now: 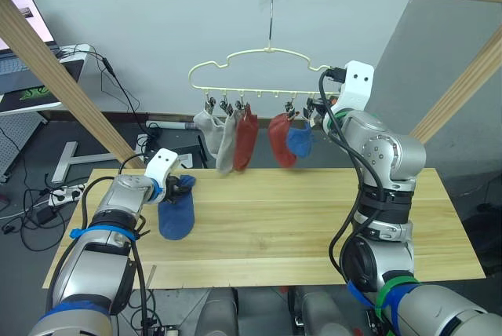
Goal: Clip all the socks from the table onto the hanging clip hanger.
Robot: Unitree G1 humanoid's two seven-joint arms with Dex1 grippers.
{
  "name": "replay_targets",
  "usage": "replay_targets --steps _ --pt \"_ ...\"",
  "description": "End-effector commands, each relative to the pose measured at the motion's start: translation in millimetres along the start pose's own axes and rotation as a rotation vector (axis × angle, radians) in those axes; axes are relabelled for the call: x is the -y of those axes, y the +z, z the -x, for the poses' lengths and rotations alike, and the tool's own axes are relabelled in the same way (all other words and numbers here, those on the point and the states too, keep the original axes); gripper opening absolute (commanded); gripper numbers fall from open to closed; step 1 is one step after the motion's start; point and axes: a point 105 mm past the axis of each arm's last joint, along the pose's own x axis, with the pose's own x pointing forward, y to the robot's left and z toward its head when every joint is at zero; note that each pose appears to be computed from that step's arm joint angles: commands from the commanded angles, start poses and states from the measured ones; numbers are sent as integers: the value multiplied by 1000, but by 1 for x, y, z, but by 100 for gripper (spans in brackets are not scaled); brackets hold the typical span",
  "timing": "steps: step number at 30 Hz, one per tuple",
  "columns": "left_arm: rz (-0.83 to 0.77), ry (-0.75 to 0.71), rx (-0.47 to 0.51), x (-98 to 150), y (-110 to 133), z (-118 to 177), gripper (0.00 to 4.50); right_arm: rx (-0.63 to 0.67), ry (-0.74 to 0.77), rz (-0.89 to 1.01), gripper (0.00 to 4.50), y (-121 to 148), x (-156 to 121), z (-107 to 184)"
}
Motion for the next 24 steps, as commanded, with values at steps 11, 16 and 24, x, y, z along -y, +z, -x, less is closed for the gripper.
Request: replay_targets --steps 11,16,24 --pt "43 -294 97 47 22 5 72 71 29 -7 0 21 -10 6" --pt "33 -555 238 99 71 29 72 73 36 -31 0 25 -13 7" --pt "-50 -858 423 177 152 67 72 75 36 -29 0 30 -13 8"
